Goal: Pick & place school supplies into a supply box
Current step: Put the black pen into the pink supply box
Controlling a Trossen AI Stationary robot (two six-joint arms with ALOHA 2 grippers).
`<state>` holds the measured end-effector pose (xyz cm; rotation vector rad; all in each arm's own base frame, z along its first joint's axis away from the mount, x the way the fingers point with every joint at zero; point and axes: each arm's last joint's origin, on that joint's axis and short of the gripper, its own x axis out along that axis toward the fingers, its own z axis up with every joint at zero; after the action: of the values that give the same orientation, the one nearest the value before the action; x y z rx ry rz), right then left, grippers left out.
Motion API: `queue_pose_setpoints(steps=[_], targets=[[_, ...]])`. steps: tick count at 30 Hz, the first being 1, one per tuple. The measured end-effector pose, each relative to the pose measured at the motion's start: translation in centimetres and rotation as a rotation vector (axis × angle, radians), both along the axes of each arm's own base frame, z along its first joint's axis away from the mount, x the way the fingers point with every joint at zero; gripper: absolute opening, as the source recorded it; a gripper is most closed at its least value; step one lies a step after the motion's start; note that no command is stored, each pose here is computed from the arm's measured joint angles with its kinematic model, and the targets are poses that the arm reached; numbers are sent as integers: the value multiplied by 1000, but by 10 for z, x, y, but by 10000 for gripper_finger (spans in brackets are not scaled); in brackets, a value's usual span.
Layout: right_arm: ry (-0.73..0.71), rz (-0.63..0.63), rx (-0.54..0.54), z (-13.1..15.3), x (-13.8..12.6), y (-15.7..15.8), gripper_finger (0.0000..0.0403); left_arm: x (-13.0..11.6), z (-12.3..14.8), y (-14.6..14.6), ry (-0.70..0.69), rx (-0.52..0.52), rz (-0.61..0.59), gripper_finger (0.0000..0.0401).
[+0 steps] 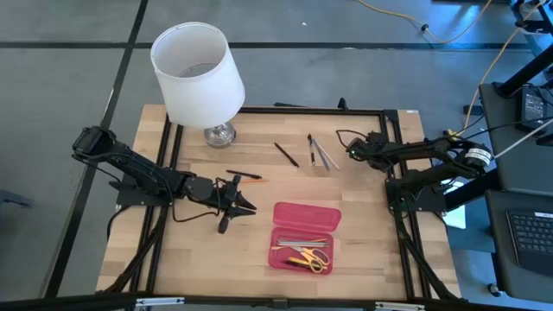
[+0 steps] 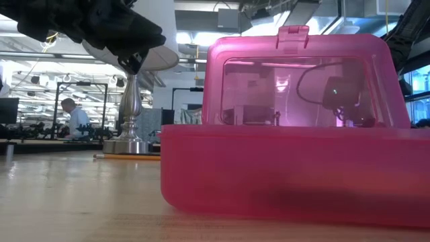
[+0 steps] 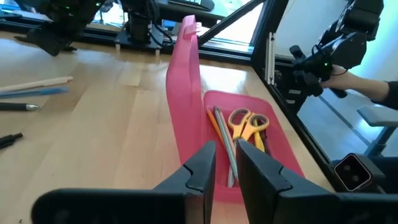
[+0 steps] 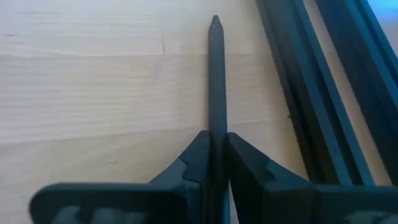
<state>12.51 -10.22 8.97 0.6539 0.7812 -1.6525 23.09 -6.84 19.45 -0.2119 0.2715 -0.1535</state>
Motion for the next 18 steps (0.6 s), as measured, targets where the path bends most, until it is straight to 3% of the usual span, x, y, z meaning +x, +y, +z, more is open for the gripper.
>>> queue_pose_setpoints(steps=[4,18], targets=[[-20,-32,-21,0,0,1,50,0,0,0,0,-4,1,57],[47,115,4,8,5,-2,43,0,0,0,9,-53,15,58]])
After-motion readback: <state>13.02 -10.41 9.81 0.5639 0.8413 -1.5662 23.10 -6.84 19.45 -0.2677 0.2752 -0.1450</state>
